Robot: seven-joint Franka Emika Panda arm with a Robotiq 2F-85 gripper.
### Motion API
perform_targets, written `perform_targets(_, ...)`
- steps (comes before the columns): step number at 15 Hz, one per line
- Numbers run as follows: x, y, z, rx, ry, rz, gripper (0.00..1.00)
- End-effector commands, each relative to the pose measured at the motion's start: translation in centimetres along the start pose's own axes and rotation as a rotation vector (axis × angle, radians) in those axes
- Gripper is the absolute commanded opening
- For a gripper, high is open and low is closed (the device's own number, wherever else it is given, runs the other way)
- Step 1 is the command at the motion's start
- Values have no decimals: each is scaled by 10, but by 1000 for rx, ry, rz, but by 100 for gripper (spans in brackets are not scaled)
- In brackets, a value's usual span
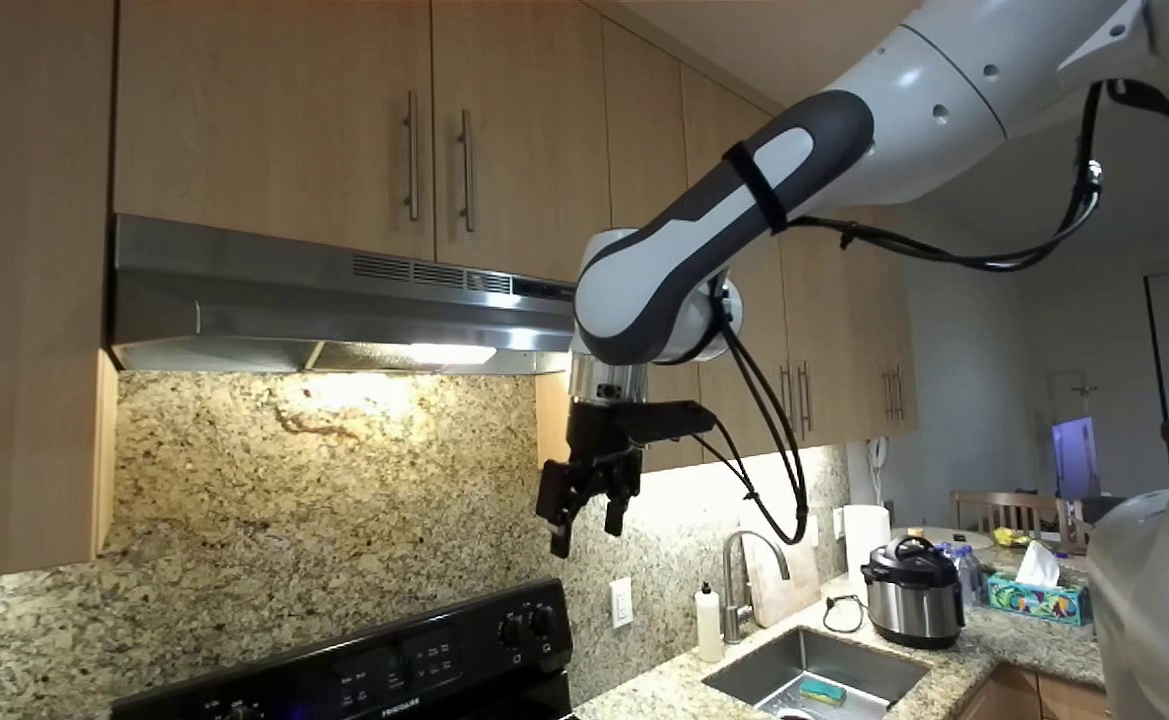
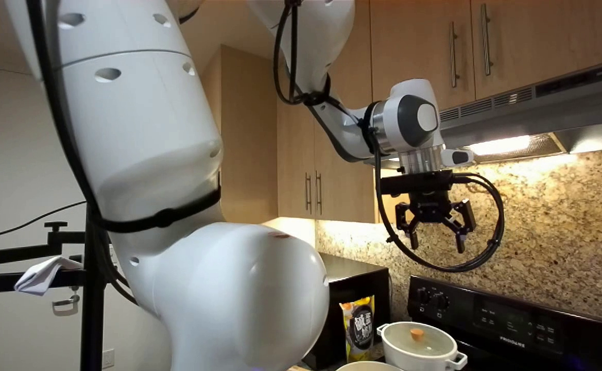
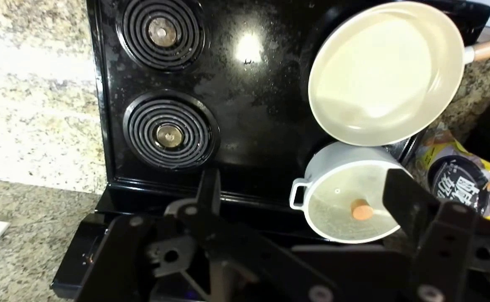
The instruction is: Turn on the light of the hood
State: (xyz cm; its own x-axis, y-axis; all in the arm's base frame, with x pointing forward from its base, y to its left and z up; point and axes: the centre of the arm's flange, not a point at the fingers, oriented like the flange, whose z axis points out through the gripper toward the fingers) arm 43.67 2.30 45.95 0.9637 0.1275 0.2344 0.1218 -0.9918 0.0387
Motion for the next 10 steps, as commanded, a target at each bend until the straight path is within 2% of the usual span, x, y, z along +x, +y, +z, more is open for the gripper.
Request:
perform_targets(1,-11,-9,6,-13,-85,-2,100)
perform_targets(4,-18,-14,9,-25,-124,0,100)
perform_targets(10,-11,-13,9,-37,-111,-22,100)
